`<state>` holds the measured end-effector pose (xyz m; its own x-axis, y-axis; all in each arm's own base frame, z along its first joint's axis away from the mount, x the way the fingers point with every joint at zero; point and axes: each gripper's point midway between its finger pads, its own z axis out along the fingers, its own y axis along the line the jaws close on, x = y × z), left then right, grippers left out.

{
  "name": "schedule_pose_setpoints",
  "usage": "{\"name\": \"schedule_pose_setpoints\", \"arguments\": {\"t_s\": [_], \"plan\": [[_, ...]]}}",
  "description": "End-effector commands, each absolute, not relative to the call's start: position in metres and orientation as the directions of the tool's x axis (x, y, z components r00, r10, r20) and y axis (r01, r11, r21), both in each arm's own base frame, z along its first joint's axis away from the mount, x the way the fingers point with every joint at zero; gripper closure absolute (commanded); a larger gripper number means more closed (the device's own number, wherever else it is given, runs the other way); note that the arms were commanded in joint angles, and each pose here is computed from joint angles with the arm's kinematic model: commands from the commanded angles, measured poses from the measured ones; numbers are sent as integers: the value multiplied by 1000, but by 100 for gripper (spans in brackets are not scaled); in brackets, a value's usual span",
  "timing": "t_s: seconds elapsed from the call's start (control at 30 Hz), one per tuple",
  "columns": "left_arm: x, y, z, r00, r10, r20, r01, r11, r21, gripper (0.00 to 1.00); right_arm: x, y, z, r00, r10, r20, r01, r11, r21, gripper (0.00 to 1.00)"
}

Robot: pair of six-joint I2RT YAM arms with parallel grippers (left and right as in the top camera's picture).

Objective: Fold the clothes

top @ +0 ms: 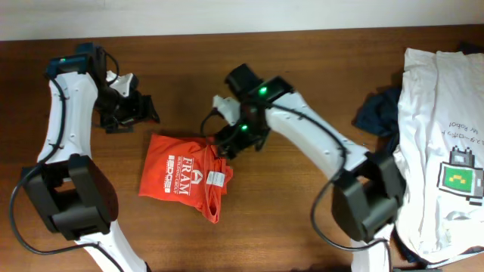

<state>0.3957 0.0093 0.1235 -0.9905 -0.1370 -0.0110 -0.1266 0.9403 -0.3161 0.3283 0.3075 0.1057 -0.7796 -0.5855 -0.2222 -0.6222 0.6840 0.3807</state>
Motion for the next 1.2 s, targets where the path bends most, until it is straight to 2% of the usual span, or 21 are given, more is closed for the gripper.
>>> {"name": "schedule_pose_setpoints", "arguments": {"t_s": [0.0,0.1,0.13,0.17,0.2,0.27,0.37,0.43,0.53,0.57,0.63,0.7,0.77,0.8,0.83,0.87,0.97,1.0,1.07,1.1,1.17], "plan": [[398,16,132,-989,-136,-51,-114,945,-307,21,312,345,87,-746,-626,-227,-658,641,395,18],[397,15,132,-990,-136,-47,-116,945,-307,20,334,343,62,-818,-533,-216,-575,774,265,24],[397,15,132,-990,-136,-47,-115,945,-307,20,336,345,58,-828,-518,-214,-560,783,271,40],[397,15,132,-990,-136,-47,-115,945,-307,20,337,346,57,-836,-506,-213,-549,790,275,82],[397,15,132,-990,-136,-47,-115,945,-307,20,339,347,58,-833,-506,-224,-552,788,273,96],[397,15,132,-990,-136,-47,-115,945,-307,20,363,337,66,-833,-480,-275,-538,819,199,96],[397,15,132,-990,-136,-47,-115,945,-307,19,407,329,111,-821,-417,-390,-521,826,215,96],[397,16,132,-990,-136,-47,-115,945,-306,18,405,328,114,-815,-437,-380,-545,802,247,95],[396,15,132,-990,-136,-46,-115,945,-307,17,397,295,85,-857,-435,-276,-482,867,129,60],[396,15,132,-990,-136,-44,-116,945,-307,17,404,250,82,-916,-331,-228,-334,942,-25,56],[395,15,130,-990,-135,-41,-116,945,-307,8,408,223,99,-935,-271,-227,-271,962,-32,52],[394,14,117,-991,-133,-32,-117,944,-308,7,408,200,126,-945,-217,-243,-220,975,-16,49],[392,14,95,-992,-125,-26,-111,945,-308,9,389,185,136,-964,-199,-179,-204,979,9,40],[393,14,72,-992,-118,-40,-100,946,-307,21,362,179,133,-979,-196,-60,-198,979,38,40],[392,14,52,-991,-118,-56,-96,947,-306,33,352,175,132,-980,-196,-15,-197,980,31,40],[393,14,45,-991,-118,-66,-93,948,-305,33,351,175,132,-980,-196,-9,-197,980,34,40],[389,9,15,-989,-118,-91,-82,942,-326,46,349,178,132,-980,-197,-4,-197,979,48,40],[386,8,9,-989,-118,-86,-84,941,-328,54,349,177,132,-980,-197,-4,-197,979,48,40],[381,15,5,-990,-122,-70,-97,951,-294,100,348,177,132,-980,-200,-1,-200,979,46,40],[373,25,2,-990,-134,-37,-121,963,-240,100,349,176,132,-978,-207,-1,-206,978,42,40],[342,63,-2,-942,-326,79,-331,942,-54,100,351,164,132,-979,-202,-1,-202,979,-17,40]]}}
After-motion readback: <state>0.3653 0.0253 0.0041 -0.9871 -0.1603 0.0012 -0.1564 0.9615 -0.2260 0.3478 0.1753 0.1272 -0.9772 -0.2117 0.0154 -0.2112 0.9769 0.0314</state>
